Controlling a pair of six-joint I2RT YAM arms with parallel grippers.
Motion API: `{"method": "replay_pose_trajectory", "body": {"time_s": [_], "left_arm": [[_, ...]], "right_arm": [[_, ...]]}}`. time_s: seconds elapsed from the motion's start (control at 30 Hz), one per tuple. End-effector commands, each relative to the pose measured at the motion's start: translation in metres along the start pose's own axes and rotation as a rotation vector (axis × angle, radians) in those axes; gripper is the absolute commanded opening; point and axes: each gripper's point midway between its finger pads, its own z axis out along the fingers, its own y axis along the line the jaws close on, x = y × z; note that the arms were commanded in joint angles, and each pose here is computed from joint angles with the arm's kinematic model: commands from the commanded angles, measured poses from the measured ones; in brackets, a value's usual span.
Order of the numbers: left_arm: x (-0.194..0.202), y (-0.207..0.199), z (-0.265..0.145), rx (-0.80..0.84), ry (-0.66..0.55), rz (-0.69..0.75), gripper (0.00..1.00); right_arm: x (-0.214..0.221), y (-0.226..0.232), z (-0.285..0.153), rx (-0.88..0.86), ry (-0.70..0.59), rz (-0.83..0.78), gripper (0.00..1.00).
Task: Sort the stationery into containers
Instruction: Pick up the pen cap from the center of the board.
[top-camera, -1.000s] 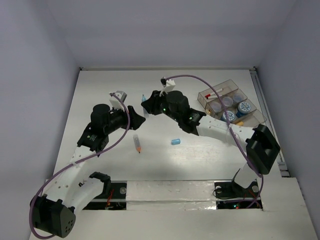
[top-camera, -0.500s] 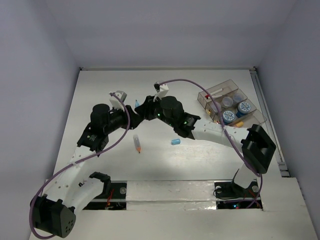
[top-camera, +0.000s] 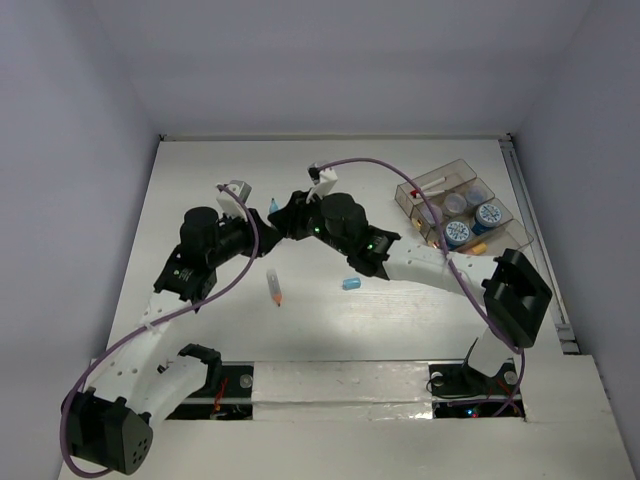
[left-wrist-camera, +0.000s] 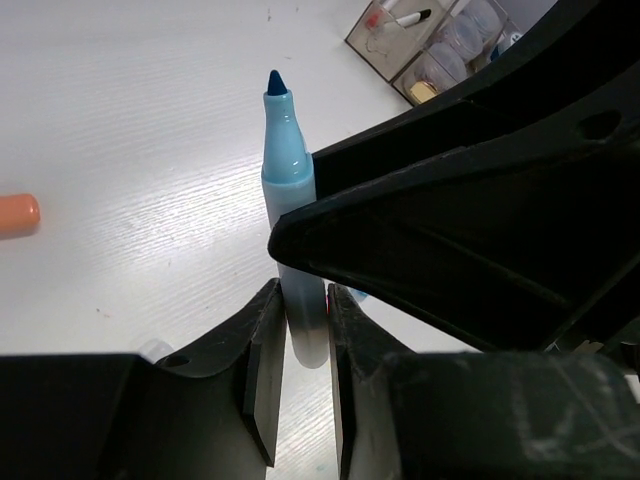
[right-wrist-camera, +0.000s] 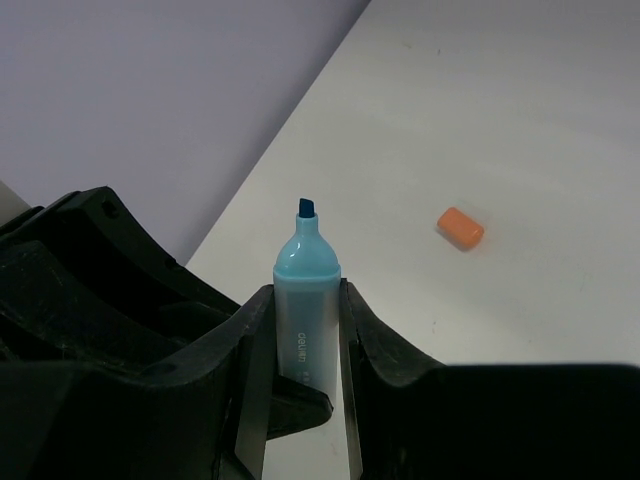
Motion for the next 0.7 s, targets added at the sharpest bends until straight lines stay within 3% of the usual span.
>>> {"method": "replay_pose_trajectory", "body": {"time_s": [0.0, 0.1, 0.13, 0.23, 0.27, 0.33, 0.47, 0.6, 0.67], "left_arm": [[-0.008, -0.01, 0.001, 0.047, -0.022, 0.028, 0.0], [-0.012, -0.008, -0.001, 0.032, -0.035, 0.036, 0.0], [-0.012, -0.009, -0.001, 0.033, -0.038, 0.038, 0.0], [-0.016, -0.01, -0.004, 0.031, -0.054, 0.047, 0.0], [-0.016, -0.009, -0.004, 0.028, -0.055, 0.047, 0.0], [-0.017, -0.01, -0.004, 0.032, -0.058, 0.05, 0.0], [-0.019, -0.011, -0.006, 0.032, -0.067, 0.058, 0.0], [-0.024, -0.015, -0.011, 0.039, -0.087, 0.07, 0.0], [-0.026, -0.019, -0.014, 0.053, -0.098, 0.078, 0.0]], "right_arm": [[-0.038, 0.026, -0.01, -0.069, -0.125, 0.017, 0.0], [-0.044, 0.026, -0.017, -0.07, -0.142, -0.008, 0.0], [-0.046, 0.027, -0.019, -0.076, -0.146, -0.02, 0.05], [-0.043, 0.025, -0.025, -0.07, -0.13, -0.049, 0.26], [-0.048, 0.026, -0.032, -0.067, -0.135, -0.055, 0.43], [-0.056, 0.024, -0.047, -0.054, -0.147, -0.077, 0.62], [-0.06, 0.012, -0.08, -0.012, -0.147, -0.096, 0.81], [-0.033, -0.015, -0.109, 0.059, -0.074, -0.09, 0.84], [0.004, -0.038, -0.12, 0.108, 0.013, -0.055, 0.84]]}}
